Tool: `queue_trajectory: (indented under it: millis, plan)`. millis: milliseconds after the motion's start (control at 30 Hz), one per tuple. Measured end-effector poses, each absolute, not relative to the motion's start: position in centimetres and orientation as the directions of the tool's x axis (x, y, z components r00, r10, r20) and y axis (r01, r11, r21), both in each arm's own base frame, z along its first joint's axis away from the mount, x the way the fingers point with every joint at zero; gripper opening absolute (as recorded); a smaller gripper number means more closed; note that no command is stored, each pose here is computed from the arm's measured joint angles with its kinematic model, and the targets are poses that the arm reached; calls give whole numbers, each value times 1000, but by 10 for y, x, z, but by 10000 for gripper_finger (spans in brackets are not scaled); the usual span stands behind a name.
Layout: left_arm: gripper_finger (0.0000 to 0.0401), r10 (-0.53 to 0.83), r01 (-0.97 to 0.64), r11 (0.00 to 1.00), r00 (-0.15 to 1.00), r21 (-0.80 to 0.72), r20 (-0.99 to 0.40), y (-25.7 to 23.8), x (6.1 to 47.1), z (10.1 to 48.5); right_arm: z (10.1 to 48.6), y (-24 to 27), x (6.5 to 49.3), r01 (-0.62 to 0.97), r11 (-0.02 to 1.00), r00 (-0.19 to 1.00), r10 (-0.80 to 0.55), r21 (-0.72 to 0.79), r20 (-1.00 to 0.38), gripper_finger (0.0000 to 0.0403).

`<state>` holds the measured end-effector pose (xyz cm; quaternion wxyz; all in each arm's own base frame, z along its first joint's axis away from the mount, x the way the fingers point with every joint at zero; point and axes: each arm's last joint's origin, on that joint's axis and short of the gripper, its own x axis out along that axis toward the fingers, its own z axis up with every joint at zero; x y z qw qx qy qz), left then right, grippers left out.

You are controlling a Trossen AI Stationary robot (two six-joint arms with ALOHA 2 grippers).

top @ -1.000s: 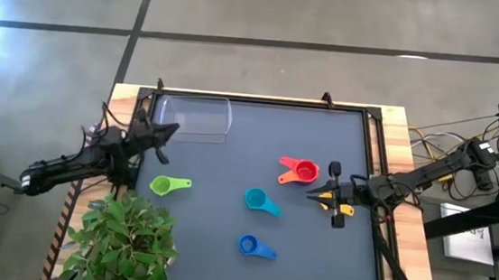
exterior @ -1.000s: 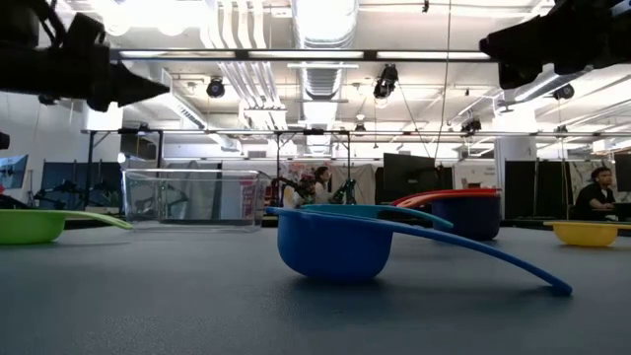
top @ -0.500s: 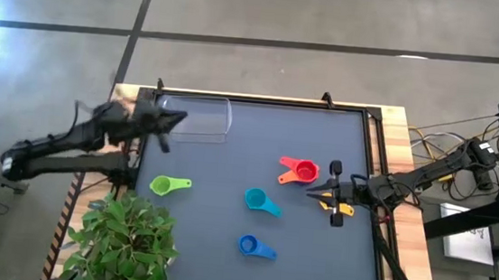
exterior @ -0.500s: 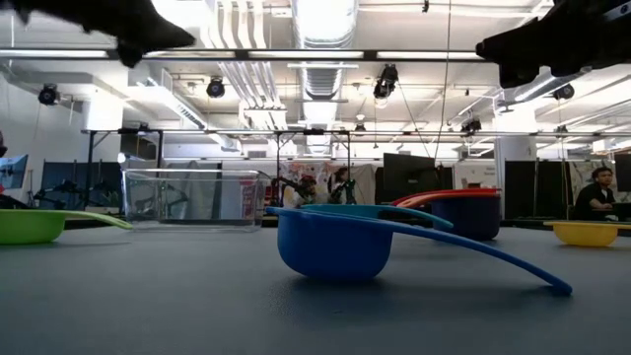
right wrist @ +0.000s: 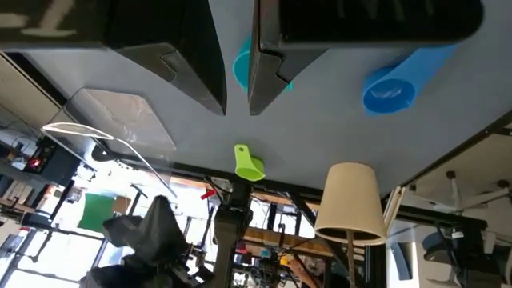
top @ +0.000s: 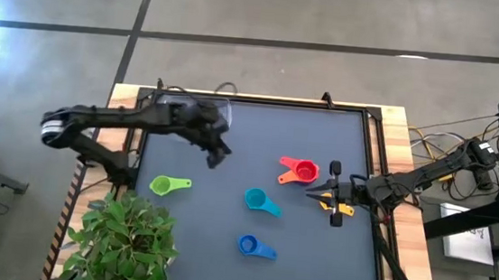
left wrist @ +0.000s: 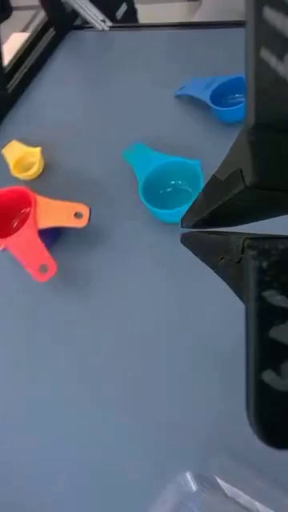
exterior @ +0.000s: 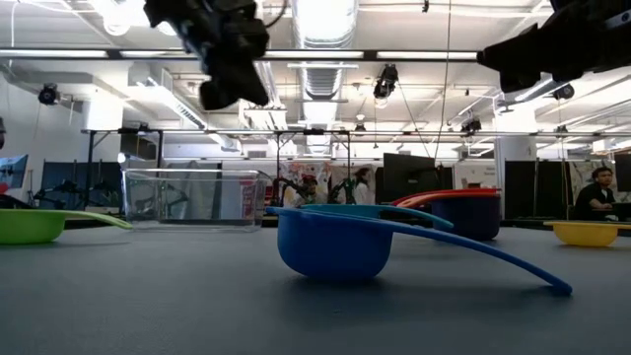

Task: Nest measuring cups in basket
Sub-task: Stack the light blue measuring cup on top of the red measuring cup

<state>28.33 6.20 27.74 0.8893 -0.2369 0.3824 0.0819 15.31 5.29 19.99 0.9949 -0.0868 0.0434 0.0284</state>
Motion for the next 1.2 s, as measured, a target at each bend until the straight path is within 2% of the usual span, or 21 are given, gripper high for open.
queue_trajectory:
  millis: [100,167,267,433,533,733,867,1033,1200]
  plan:
    - [0,-64,-311,879,673,-361,-737,54,303,268,198,53,153,-66,983,993,48,-171,-106,43]
    - [0,-48,-365,849,666,-381,-744,47,313,265,197,53,153,-67,984,992,48,-165,-116,43]
    - [0,65,-523,766,641,-373,-764,33,325,260,196,53,153,-67,985,991,48,-157,-125,43]
    - [0,194,-585,764,610,-272,-768,-9,333,248,196,53,153,-68,985,991,48,-156,-128,43]
    - [0,280,-641,730,595,-235,-753,-34,336,236,196,53,153,-73,985,990,53,-158,-128,43]
    - [0,267,-668,688,594,-282,-759,-65,359,216,197,53,153,-74,983,991,54,-170,-123,43]
    - [2,206,-666,695,544,-269,-814,-75,383,197,197,53,153,-75,982,991,54,-171,-123,43]
    - [39,175,-642,744,456,-186,-873,-82,410,187,197,53,153,-75,984,991,56,-160,-123,43]
    - [109,184,-594,798,405,-105,-896,-88,436,191,197,53,153,-75,985,991,56,-157,-123,43]
